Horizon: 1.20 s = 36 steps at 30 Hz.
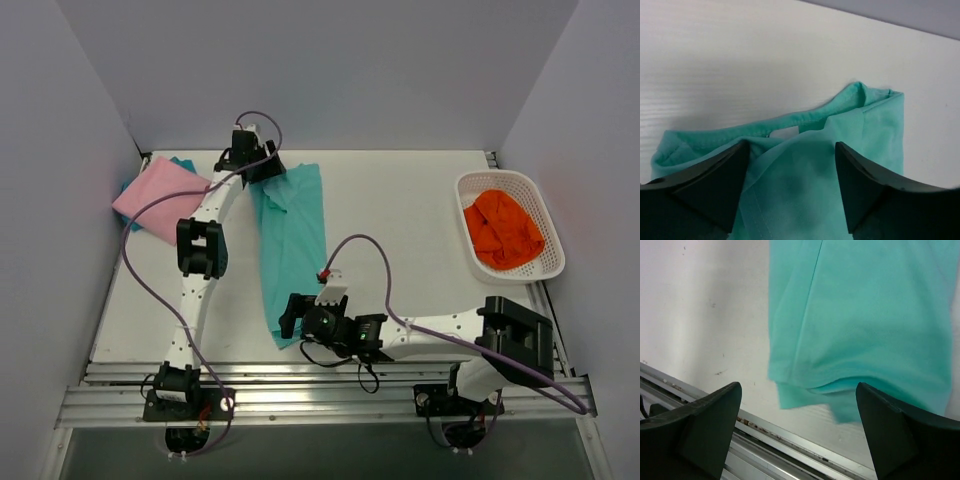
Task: Fold and stack the t-shirts
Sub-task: Fold the tshirt
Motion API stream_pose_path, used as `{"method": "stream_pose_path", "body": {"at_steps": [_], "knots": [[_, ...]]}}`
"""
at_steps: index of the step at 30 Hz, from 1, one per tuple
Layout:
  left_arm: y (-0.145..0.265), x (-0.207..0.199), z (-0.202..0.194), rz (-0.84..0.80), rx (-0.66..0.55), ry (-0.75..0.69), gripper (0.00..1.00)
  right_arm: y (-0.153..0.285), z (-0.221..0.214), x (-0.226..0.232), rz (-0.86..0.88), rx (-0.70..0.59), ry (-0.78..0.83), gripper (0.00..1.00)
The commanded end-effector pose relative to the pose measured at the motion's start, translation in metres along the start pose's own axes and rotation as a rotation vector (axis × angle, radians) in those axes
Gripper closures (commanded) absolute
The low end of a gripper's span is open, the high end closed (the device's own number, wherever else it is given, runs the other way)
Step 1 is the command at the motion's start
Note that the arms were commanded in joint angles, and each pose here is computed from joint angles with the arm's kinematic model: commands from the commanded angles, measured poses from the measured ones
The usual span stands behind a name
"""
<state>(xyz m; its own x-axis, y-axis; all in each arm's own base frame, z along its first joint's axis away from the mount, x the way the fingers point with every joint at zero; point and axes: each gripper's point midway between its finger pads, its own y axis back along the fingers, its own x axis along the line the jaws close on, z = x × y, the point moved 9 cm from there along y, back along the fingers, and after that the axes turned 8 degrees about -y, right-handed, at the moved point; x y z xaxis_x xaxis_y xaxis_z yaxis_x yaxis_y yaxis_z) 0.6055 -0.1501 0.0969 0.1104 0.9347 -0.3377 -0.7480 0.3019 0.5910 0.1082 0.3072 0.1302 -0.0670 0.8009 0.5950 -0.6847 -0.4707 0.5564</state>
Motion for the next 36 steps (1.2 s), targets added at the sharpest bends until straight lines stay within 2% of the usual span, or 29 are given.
{"method": "stream_pose_path", "body": {"at_steps": [1, 6, 9, 10, 12, 13, 14, 15, 16, 18, 19, 20, 21, 22, 23, 24, 26, 27, 28, 29, 30, 31, 32, 33, 34, 35, 36], "knots": [[0.023, 0.002, 0.03, -0.065, -0.057, -0.039, 0.16, 0.002, -0.002, 0.007, -0.058, -0.05, 0.037, 0.0], [0.056, 0.007, 0.065, -0.041, -0.12, -0.05, 0.12, 0.015, -0.003, 0.016, -0.079, -0.084, 0.086, 0.0], [0.09, 0.001, 0.09, -0.006, -0.163, -0.06, 0.12, 0.025, 0.003, 0.024, -0.081, -0.125, 0.101, 0.0], [0.115, -0.008, 0.105, -0.002, -0.197, -0.069, 0.12, 0.03, 0.007, 0.025, -0.08, -0.135, 0.103, 0.0], [0.134, -0.01, 0.106, 0.042, -0.184, -0.054, 0.12, 0.037, 0.016, 0.022, -0.108, -0.173, 0.125, 0.0], [0.168, -0.019, 0.123, 0.078, -0.241, -0.05, 0.13, 0.044, 0.025, 0.024, -0.105, -0.199, 0.122, 0.0], [0.171, -0.016, 0.11, 0.105, -0.204, -0.044, 0.13, 0.048, 0.032, 0.02, -0.13, -0.22, 0.139, 0.0], [0.183, -0.018, 0.111, 0.111, -0.22, -0.055, 0.13, 0.05, 0.039, 0.019, -0.14, -0.245, 0.143, 0.0], [0.22, -0.031, 0.132, 0.095, -0.334, -0.077, 0.12, 0.057, 0.049, 0.019, -0.141, -0.283, 0.147, 0.0], [0.232, -0.03, 0.127, 0.106, -0.367, -0.126, 0.07, 0.06, 0.062, 0.015, -0.156, -0.312, 0.146, 0.0], [0.248, -0.035, 0.14, 0.101, -0.437, -0.15, 0.02, 0.066, 0.068, 0.015, -0.143, -0.318, 0.137, 0.0], [0.25, -0.03, 0.143, 0.14, -0.443, -0.159, 0.05, 0.068, 0.072, 0.014, -0.139, -0.322, 0.141, 0.0], [0.266, -0.036, 0.163, 0.145, -0.492, -0.174, 0.06, 0.069, 0.075, 0.013, -0.14, -0.325, 0.138, 0.0], [0.252, -0.023, 0.146, 0.221, -0.355, -0.148, 0.05, 0.074, 0.079, 0.013, -0.135, -0.338, 0.138, 0.0], [0.253, -0.022, 0.144, 0.256, -0.311, -0.105, 0.02, 0.075, 0.082, 0.011, -0.138, -0.35, 0.138, 0.0], [0.258, -0.023, 0.132, 0.288, -0.224, -0.08, 0.06, 0.076, 0.083, 0.009, -0.143, -0.357, 0.143, 0.0], [0.262, -0.024, 0.11, 0.352, -0.152, -0.012, 0.1, 0.072, 0.09, -0.002, -0.176, -0.37, 0.148, 0.0], [0.29, -0.048, 0.11, 0.317, -0.216, -0.02, 0.1, 0.068, 0.094, -0.007, -0.186, -0.366, 0.143, 0.0], [0.267, -0.038, 0.055, 0.353, -0.076, -0.034, 0.11, 0.058, 0.105, -0.019, -0.223, -0.371, 0.119, 0.0], [0.272, -0.045, 0.035, 0.349, -0.086, -0.034, 0.11, 0.048, 0.101, -0.027, -0.186, -0.309, 0.099, 0.0], [0.305, -0.064, 0.035, 0.284, -0.207, -0.035, 0.11, 0.042, 0.102, -0.035, -0.181, -0.287, 0.089, 0.0], [0.292, -0.065, -0.031, 0.299, -0.078, -0.066, 0.1, 0.038, 0.104, -0.041, -0.168, -0.281, 0.063, 0.01], [0.301, -0.071, -0.051, 0.297, -0.085, -0.003, 0.1, 0.03, 0.1, -0.053, -0.146, -0.264, 0.031, 0.02], [0.327, -0.078, -0.061, 0.27, -0.141, 0.032, 0.11, 0.027, 0.097, -0.058, -0.135, -0.258, 0.01, 0.05], [0.332, -0.09, -0.088, 0.238, -0.12, 0.039, 0.11, 0.023, 0.096, -0.058, -0.098, -0.262, -0.017, 0.06], [0.329, -0.083, -0.132, 0.248, -0.049, 0.068, 0.11, 0.019, 0.089, -0.071, -0.111, -0.246, -0.021, 0.07], [0.343, -0.087, -0.142, 0.213, -0.069, 0.082, 0.12, 0.014, 0.082, -0.074, -0.089, -0.204, -0.03, 0.11]]}}
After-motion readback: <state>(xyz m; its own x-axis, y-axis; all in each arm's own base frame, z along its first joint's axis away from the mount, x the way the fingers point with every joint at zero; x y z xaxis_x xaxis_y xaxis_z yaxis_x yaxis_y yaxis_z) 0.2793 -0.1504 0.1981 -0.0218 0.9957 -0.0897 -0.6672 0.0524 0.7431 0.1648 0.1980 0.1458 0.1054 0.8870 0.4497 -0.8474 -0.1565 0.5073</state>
